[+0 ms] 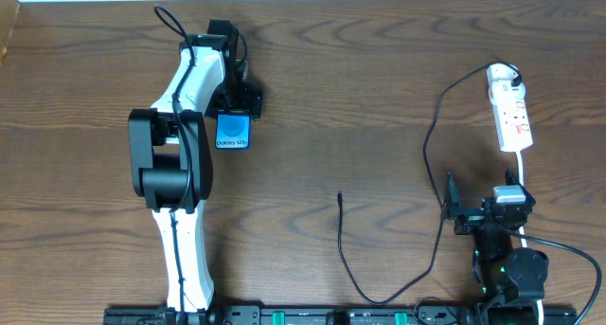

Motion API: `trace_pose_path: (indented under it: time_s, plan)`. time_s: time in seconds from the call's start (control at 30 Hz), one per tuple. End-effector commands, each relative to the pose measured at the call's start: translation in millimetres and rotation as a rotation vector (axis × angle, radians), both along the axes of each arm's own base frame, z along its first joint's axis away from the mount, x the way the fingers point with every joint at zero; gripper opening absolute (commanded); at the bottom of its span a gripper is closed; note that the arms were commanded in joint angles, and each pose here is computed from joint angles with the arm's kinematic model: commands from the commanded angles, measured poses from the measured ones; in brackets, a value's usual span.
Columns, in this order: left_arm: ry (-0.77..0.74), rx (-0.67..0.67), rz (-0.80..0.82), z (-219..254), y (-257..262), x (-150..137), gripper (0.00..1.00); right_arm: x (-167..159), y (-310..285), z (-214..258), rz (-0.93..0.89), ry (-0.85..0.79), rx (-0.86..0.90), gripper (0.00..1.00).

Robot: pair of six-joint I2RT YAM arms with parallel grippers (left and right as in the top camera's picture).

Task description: Plug charger to phone and switch on socket

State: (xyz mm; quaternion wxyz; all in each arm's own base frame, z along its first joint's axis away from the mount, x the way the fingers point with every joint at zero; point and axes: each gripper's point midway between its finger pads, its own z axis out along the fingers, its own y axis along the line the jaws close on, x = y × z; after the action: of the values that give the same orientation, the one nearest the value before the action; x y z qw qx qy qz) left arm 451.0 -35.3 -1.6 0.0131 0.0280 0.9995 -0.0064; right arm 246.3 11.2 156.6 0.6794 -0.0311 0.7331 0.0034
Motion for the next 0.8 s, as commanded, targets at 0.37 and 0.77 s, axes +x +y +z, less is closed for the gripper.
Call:
trace_pose_path:
  time_s: [0.37, 0.77]
  plan:
    - [0.029, 0.035, 0.015, -25.5, 8.3, 1.7, 0.79, -0.2, 0.4, -1.2, 0.001, 0.002, -0.012, 0.99]
    - [0.042, 0.036, 0.015, -25.5, 8.5, -1.4, 0.75, -0.2, 0.4, -1.2, 0.001, 0.002, -0.012, 0.99]
